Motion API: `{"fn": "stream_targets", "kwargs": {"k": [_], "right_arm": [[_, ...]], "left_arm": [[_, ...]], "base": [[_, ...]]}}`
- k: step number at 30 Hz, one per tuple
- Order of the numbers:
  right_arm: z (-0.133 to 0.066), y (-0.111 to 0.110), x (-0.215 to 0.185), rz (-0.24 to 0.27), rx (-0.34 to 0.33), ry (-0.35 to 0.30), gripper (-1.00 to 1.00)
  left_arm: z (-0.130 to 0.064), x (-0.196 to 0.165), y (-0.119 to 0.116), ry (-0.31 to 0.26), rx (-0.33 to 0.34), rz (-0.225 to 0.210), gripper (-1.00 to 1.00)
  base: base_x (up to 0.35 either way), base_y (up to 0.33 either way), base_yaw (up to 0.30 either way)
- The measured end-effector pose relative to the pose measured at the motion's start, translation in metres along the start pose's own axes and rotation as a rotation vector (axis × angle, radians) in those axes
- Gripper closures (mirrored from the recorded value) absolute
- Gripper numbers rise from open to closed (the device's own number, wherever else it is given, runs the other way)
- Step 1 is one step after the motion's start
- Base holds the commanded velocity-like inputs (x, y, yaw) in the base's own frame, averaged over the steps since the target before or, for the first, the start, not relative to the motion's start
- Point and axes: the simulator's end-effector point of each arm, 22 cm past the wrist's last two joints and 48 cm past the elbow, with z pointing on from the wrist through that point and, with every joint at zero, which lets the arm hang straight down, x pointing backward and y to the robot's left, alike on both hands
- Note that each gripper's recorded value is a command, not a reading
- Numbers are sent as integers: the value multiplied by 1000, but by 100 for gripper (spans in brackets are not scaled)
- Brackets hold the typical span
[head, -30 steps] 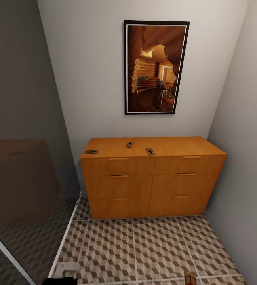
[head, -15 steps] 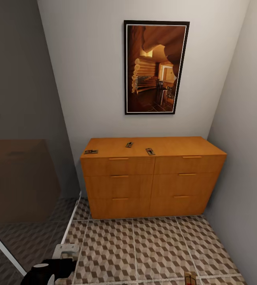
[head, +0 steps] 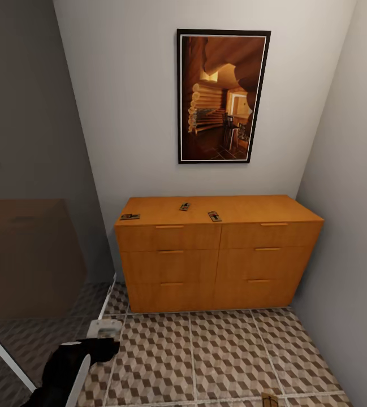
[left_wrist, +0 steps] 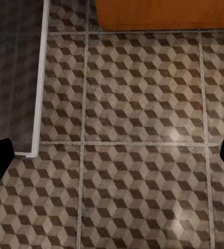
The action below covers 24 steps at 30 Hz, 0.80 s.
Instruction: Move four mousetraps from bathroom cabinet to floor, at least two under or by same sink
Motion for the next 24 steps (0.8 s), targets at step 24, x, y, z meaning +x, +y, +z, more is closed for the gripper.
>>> {"fn": "stream_targets", "kwargs": {"k": [24], "right_arm": [[0, 1, 1, -1, -3, 5, 100]], "left_arm": [[-84, -257, -58, -400, 115, -66, -100]], "base": [[0, 0, 0]]}}
